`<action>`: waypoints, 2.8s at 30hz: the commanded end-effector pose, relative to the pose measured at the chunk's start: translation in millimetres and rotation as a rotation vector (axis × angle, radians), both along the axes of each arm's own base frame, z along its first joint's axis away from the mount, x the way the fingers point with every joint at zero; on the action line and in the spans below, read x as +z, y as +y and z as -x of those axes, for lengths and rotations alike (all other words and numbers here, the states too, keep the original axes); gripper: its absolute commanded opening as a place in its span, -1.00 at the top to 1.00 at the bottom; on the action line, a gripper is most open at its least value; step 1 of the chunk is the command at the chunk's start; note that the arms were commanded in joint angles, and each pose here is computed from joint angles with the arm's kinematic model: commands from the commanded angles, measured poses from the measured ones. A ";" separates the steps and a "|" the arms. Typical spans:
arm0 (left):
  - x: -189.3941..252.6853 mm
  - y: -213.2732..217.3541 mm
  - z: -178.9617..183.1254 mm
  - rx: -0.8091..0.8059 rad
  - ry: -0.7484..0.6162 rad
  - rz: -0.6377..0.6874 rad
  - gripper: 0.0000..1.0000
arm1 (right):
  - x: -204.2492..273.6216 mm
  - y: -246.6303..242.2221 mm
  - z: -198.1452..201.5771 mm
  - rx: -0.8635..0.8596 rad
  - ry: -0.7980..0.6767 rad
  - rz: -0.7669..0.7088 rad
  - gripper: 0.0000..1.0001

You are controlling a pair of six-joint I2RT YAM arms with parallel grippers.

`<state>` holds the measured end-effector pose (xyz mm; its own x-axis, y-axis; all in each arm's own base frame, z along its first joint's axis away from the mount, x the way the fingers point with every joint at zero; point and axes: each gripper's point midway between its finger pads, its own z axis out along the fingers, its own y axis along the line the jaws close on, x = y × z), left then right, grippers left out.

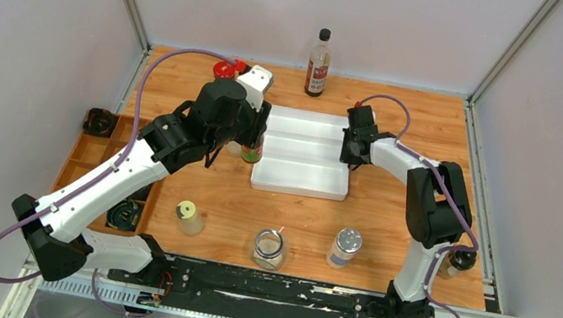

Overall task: Organize the condiment bottles
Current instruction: Pick up the bottle from the center of the board, then place the bottle in the storage box.

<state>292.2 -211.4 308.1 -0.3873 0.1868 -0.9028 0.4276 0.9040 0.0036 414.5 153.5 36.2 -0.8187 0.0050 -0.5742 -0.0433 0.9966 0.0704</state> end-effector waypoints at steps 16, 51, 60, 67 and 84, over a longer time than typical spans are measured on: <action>34.8 -6.8 0.4 -0.005 -0.095 0.116 0.86 | -3.8 -0.4 33.7 0.007 0.064 0.022 0.45; 51.2 -135.3 -138.0 -0.153 -0.171 0.126 0.93 | 189.3 -57.5 46.0 0.035 -0.251 0.072 -0.54; 17.7 -153.3 -169.8 -0.162 -0.140 0.166 0.94 | 175.7 -67.8 44.6 0.027 -0.220 0.067 -0.54; 10.0 -174.8 -189.0 -0.194 -0.139 0.189 0.94 | 176.3 -74.9 38.7 0.012 -0.224 0.039 -0.54; -27.5 -203.9 -221.5 -0.247 -0.107 0.242 0.91 | 165.1 -75.8 28.0 0.013 -0.205 0.014 -0.54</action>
